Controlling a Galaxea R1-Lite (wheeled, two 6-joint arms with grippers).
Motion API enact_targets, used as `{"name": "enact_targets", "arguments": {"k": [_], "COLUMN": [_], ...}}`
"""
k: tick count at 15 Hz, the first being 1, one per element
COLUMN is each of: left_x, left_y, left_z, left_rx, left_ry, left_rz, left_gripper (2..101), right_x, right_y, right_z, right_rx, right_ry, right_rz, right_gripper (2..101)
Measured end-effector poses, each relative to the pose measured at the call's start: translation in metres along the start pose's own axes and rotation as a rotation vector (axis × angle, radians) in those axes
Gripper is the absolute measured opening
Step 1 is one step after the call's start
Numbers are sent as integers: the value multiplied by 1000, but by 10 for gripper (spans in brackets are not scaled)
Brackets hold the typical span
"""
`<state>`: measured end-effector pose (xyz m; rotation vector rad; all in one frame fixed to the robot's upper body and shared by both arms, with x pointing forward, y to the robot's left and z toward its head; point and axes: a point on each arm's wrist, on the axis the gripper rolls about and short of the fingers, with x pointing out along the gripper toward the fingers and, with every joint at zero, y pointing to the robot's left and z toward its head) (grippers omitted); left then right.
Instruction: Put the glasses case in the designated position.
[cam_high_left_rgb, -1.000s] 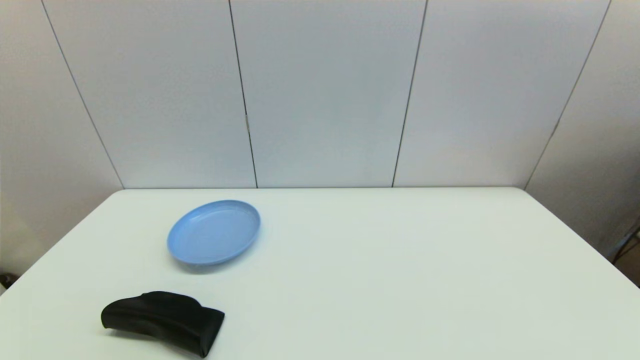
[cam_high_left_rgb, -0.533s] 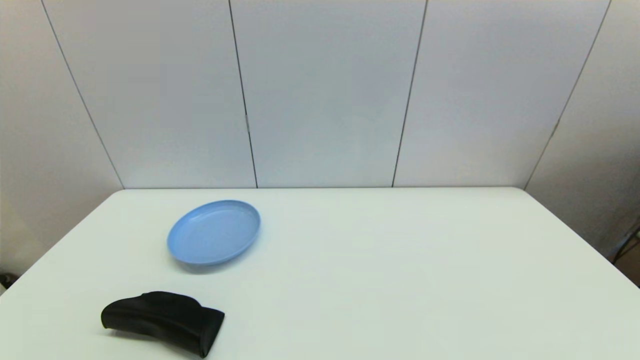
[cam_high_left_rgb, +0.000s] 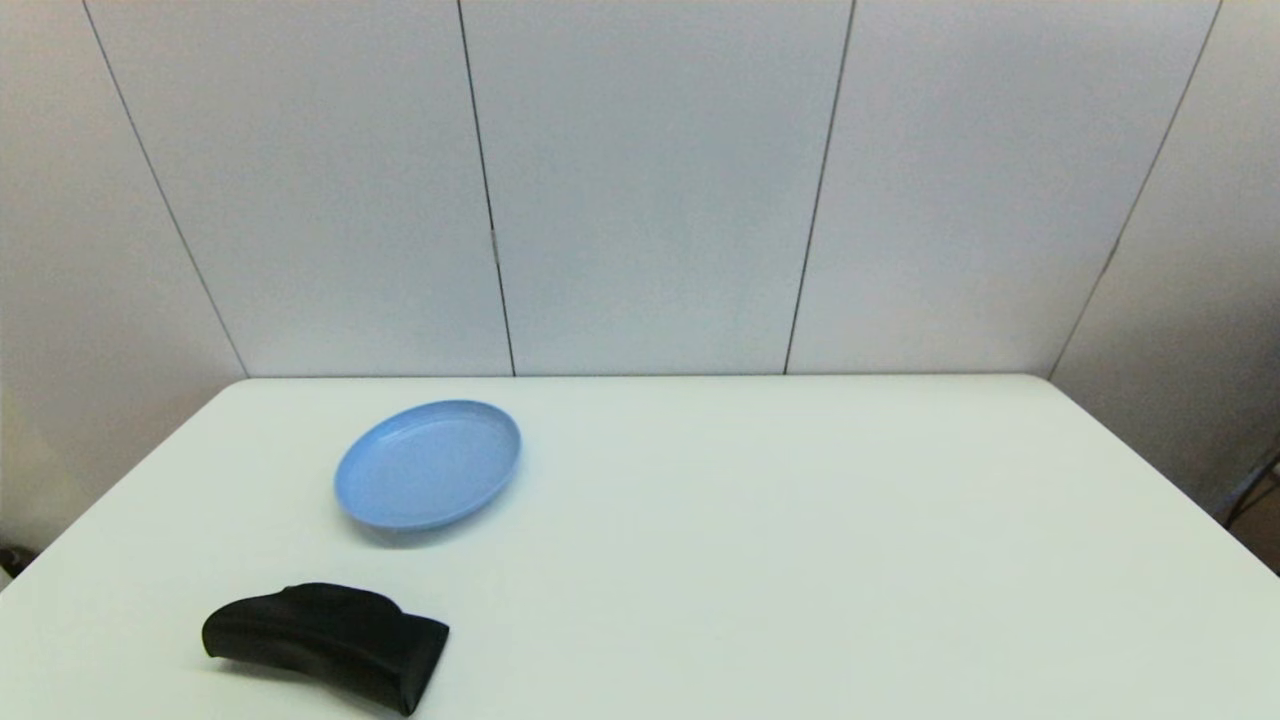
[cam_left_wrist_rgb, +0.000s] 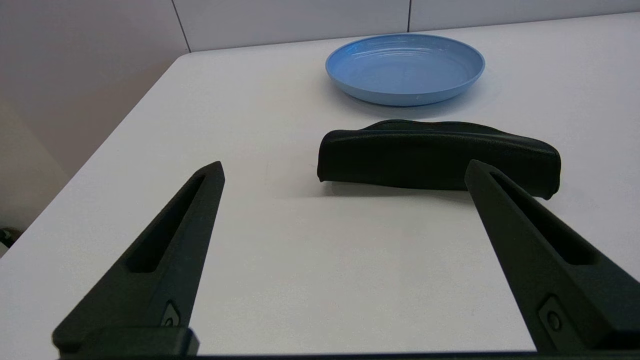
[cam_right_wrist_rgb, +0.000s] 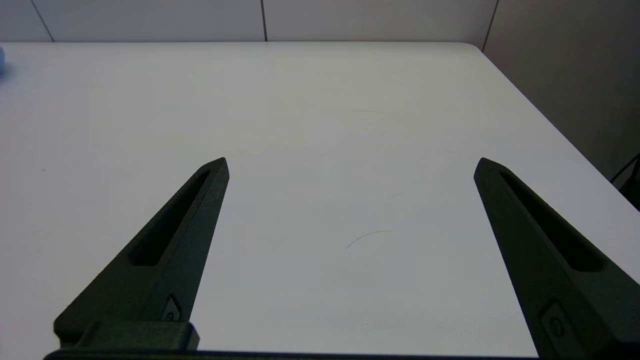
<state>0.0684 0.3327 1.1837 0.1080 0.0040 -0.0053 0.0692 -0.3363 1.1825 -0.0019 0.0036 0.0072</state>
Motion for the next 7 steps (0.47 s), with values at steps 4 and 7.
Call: {"name": "enact_targets", "arguments": {"k": [4,7], "left_x": [0,0], "left_y": [0,0], "left_z": [0,0], "left_rx": [0,0], "left_ry": [0,0], "left_rz": [0,0], "left_gripper": [978,978], "right_x": [0,0], "right_y": [0,0], "right_z": [0,0], "right_rx": [2,2], "right_ry": [0,0], "right_rz": [-5,-5], "right_gripper": [973,973]}}
